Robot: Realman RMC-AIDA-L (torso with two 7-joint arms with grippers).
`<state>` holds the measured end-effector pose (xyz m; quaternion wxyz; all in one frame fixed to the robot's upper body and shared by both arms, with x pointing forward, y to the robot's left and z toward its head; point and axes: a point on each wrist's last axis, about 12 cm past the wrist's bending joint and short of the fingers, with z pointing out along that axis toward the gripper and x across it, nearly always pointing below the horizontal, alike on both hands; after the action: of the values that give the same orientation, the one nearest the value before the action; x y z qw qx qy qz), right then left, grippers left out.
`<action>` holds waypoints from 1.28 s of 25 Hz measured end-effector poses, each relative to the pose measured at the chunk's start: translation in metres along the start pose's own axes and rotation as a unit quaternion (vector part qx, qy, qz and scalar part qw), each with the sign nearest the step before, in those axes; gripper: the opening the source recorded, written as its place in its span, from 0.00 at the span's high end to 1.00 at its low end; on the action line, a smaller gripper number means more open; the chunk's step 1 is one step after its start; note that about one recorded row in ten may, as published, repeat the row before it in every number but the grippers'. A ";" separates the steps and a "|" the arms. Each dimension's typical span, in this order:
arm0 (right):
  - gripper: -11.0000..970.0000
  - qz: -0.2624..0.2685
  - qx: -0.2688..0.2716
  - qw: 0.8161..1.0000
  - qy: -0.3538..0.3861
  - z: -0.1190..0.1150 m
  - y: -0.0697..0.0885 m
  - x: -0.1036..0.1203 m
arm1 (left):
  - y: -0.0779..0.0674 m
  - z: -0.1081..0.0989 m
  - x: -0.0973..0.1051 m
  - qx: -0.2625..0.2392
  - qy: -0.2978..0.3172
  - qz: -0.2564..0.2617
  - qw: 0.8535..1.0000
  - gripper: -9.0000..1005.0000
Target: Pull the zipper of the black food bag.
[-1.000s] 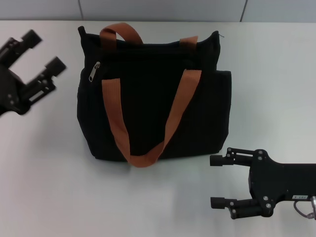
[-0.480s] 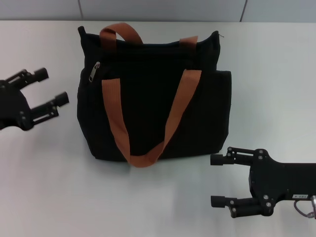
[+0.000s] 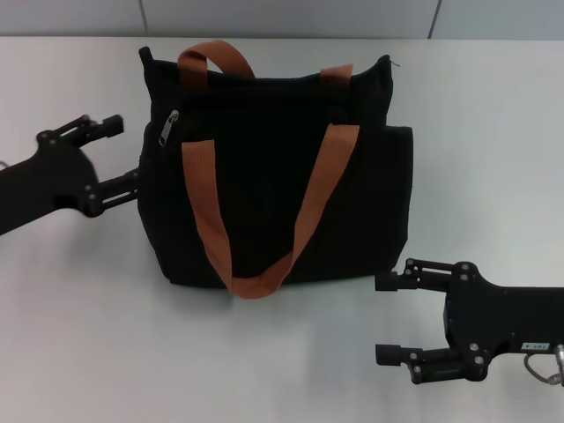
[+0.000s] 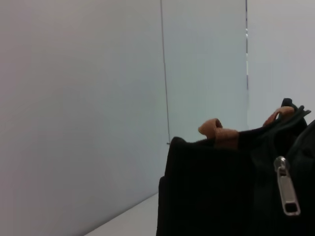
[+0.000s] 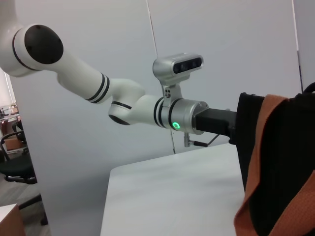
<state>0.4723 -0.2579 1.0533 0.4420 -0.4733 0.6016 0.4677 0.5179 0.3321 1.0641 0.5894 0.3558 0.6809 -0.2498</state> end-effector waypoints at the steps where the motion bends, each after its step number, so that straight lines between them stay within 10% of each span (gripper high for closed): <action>1: 0.17 0.000 0.001 1.000 0.000 0.000 0.000 0.000 | 0.002 0.005 -0.002 0.003 0.002 0.005 1.000 0.22; 13: 0.17 -0.002 0.010 1.000 -0.007 0.000 -0.003 -0.003 | 0.005 0.013 -0.009 -0.005 -0.014 0.065 0.998 0.24; 32: 0.17 -0.006 0.010 1.000 -0.022 -0.001 -0.004 -0.007 | -0.003 0.015 -0.010 -0.001 -0.040 0.073 0.997 0.86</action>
<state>0.4773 -0.2581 1.0595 0.4630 -0.4615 0.5936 0.4694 0.5250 0.3168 1.0714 0.6329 0.3941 0.6292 -0.2196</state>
